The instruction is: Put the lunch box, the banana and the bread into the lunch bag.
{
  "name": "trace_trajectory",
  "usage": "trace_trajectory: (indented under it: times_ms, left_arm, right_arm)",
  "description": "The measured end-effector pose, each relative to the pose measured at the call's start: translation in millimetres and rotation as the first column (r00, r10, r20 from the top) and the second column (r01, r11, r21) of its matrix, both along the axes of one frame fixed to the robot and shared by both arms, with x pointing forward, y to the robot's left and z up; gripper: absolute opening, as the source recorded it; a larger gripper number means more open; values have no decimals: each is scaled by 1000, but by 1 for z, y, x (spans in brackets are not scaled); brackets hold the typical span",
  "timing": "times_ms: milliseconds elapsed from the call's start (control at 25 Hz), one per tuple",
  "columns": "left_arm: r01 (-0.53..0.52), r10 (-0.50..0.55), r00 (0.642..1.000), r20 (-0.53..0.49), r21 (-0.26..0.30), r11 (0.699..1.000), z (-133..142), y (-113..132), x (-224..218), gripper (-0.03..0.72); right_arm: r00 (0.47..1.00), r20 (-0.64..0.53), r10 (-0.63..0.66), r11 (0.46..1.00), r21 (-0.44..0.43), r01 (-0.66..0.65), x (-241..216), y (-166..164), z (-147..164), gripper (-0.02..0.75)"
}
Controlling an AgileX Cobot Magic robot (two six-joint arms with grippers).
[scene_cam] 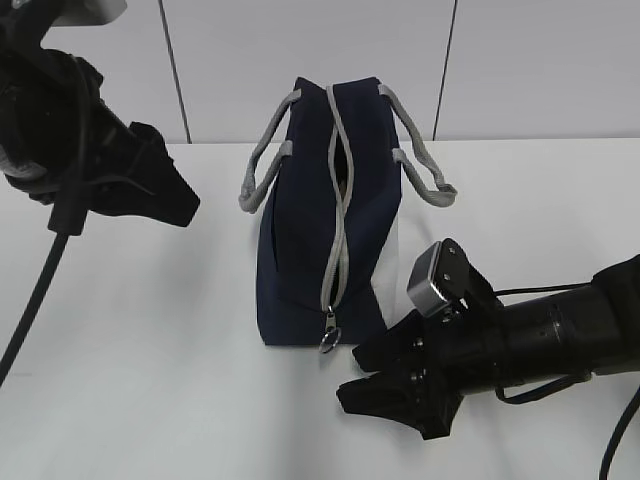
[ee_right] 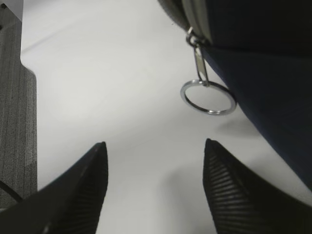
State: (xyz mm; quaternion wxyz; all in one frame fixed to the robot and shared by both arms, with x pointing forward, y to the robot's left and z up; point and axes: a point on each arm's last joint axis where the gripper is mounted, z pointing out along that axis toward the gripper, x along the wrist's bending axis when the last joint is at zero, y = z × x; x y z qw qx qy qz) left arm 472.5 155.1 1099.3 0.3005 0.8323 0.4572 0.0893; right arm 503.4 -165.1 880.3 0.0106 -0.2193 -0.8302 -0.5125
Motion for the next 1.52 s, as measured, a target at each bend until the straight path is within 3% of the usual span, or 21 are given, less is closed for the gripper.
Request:
trace_trajectory:
  times_ms: [560, 960, 1520]
  left_arm:
    - [1, -1, 1000, -2, 1, 1000, 0, 0, 0, 428]
    - [1, -1, 1000, -4, 2, 1000, 0, 0, 0, 427]
    - [4, -4, 1000, -6, 6, 1000, 0, 0, -1, 425]
  right_arm:
    - [998, 68, 4, 1000, -2, -4, 18, 6, 8, 475]
    - [1000, 18, 16, 1000, 7, -16, 27, 10, -15, 475]
    - [998, 47, 33, 998, 49, -35, 34, 13, -10, 475]
